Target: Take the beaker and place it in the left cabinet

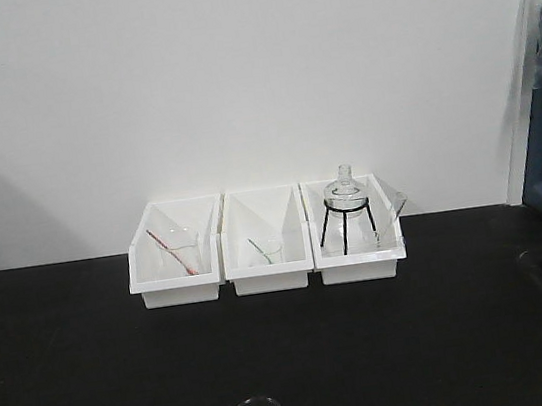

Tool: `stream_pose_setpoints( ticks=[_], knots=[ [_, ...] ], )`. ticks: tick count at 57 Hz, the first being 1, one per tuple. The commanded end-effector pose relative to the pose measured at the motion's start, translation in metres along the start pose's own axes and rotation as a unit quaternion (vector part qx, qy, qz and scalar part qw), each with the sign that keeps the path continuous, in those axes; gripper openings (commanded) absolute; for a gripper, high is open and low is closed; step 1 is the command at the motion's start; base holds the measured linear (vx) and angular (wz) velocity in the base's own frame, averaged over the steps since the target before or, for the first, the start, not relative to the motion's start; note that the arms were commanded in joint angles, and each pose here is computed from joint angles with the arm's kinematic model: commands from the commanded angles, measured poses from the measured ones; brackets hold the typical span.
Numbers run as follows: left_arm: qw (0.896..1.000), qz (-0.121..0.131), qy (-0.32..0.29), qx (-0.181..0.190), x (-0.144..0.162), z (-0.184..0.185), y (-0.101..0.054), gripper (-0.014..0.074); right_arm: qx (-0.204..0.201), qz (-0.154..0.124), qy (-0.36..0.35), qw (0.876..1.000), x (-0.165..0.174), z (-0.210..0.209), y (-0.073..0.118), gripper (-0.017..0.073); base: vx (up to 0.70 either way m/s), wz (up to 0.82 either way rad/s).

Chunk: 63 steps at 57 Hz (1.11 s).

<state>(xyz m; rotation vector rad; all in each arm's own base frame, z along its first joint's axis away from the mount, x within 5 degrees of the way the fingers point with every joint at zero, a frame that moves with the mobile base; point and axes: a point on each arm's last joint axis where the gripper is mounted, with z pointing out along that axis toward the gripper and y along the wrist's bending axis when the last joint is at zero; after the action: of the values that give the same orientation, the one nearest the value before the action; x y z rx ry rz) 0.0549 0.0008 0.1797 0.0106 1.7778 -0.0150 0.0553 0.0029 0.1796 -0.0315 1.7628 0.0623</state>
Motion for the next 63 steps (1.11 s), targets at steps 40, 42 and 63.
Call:
stream_pose_setpoints(
  ticks=[40, 42, 63],
  knots=[
    [0.998, -0.003, -0.054, 0.012, -0.011, -0.003, -0.002, 0.0004, 0.0, -0.004, -0.043, 0.999, -0.007, -0.001, 0.0, -0.0008, 0.0, 0.0],
    [0.998, -0.003, -0.054, 0.012, -0.011, -0.003, -0.002, 0.0004, 0.0, -0.004, -0.044, 0.999, -0.007, -0.001, 0.0, -0.0008, 0.0, 0.0],
    [0.998, -0.003, -0.054, 0.012, -0.011, -0.003, -0.002, 0.0004, -0.003, -0.011, -0.099, 0.995, -0.017, -0.002, 0.001, -0.0008, 0.0, 0.0]
  ],
)
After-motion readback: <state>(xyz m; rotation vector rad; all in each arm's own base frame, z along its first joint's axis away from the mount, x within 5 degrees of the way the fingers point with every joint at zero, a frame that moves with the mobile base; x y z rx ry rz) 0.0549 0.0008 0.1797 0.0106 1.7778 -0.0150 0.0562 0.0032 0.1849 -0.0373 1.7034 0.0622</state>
